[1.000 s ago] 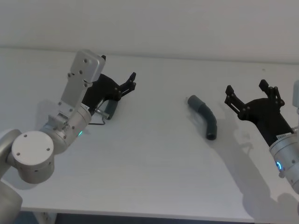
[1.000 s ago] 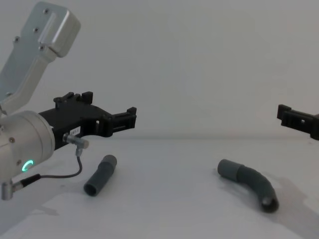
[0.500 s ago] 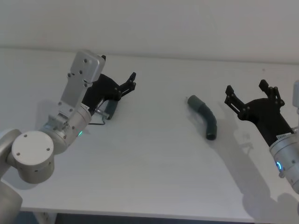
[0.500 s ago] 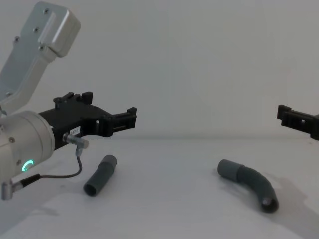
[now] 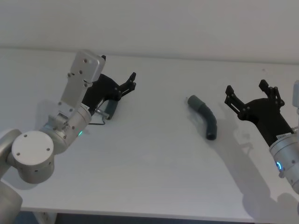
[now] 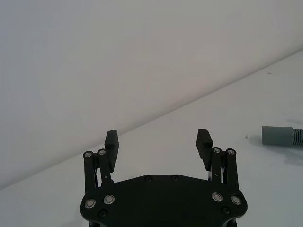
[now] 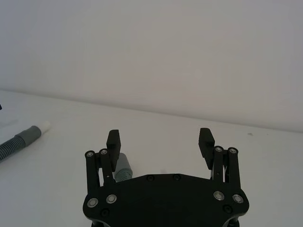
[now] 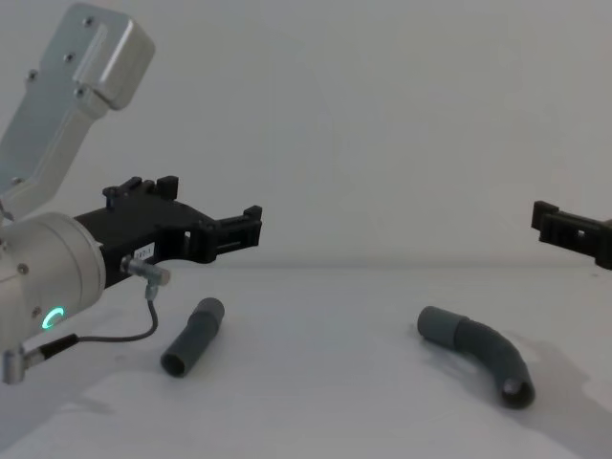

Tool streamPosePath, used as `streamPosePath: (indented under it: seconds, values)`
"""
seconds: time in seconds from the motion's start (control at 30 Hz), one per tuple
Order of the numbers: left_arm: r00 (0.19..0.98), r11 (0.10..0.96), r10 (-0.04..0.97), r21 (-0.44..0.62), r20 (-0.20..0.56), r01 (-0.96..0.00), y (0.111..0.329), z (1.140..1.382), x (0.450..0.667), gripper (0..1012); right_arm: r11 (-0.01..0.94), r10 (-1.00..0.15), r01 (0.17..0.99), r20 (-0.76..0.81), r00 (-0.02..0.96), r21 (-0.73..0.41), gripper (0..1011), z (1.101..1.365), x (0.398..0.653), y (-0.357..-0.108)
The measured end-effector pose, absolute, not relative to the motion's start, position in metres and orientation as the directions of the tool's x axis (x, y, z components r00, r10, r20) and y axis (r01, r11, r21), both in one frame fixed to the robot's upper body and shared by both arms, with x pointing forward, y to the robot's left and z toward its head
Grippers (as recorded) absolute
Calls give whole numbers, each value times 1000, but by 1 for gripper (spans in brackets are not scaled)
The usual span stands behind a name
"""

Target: Use both hands to pick up one end of the pipe from the table, align the ends, and insert them.

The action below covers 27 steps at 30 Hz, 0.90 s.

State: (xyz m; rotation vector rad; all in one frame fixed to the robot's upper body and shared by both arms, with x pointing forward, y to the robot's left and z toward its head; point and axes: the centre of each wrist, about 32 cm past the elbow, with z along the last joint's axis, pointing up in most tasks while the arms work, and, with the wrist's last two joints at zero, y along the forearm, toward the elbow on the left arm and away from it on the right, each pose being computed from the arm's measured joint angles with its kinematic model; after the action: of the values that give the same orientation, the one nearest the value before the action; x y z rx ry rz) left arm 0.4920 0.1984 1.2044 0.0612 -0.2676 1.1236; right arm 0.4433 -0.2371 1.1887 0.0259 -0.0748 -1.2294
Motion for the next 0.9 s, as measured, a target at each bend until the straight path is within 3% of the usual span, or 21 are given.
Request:
streamPosePath:
  seconds: [0.37, 0.9]
  values:
    - [400, 421, 888, -51, 225, -906, 194, 1206, 490, 1000, 335, -942, 940, 43, 333, 60, 1002, 1189, 443, -237]
    - [341, 326, 932, 124, 126, -937, 180, 1217, 483, 1000, 335, -942, 940, 43, 333, 60, 1002, 1189, 443, -237]
